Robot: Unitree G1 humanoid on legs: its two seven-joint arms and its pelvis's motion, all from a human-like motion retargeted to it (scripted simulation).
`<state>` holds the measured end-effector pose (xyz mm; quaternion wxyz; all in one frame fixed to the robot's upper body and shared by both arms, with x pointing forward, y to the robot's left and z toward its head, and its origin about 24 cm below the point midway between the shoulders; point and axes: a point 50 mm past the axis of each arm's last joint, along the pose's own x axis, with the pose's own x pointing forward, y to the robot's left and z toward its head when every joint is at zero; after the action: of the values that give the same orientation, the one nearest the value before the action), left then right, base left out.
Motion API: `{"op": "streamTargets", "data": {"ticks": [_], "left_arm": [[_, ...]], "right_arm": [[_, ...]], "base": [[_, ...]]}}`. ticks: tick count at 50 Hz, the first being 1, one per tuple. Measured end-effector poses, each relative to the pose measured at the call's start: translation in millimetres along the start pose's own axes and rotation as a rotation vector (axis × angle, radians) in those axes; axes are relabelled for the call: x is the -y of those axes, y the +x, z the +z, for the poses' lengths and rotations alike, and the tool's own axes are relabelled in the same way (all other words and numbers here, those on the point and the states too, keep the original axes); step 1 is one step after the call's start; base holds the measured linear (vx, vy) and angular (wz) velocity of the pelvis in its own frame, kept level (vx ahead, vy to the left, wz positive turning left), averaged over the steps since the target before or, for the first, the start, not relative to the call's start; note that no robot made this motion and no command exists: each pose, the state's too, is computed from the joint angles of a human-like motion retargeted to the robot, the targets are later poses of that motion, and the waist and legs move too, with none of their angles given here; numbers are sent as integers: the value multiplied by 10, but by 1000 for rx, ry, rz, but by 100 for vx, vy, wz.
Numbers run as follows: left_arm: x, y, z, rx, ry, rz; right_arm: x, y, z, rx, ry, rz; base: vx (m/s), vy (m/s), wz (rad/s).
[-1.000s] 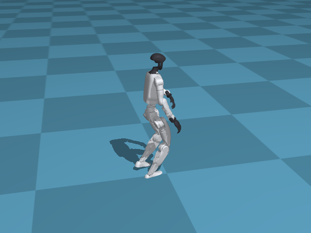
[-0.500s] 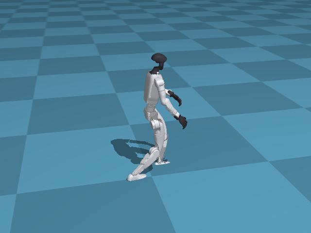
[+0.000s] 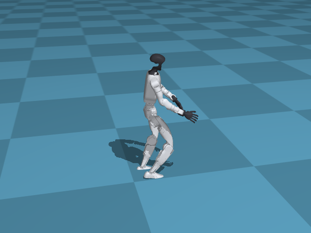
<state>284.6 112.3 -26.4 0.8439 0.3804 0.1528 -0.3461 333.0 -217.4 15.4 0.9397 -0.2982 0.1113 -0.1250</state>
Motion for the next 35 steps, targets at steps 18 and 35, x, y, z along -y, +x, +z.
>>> {"op": "streamTargets", "data": {"ticks": [18, 35], "left_arm": [[521, -91, -720, -329, -475, 108], [613, -201, -940, -453, -526, 133]], "right_arm": [[-732, -728, -672, -123, -137, 382], [-798, -992, -1149, -367, -107, 546]], "base": [[29, -3, -17], [14, 2, -31]]}}
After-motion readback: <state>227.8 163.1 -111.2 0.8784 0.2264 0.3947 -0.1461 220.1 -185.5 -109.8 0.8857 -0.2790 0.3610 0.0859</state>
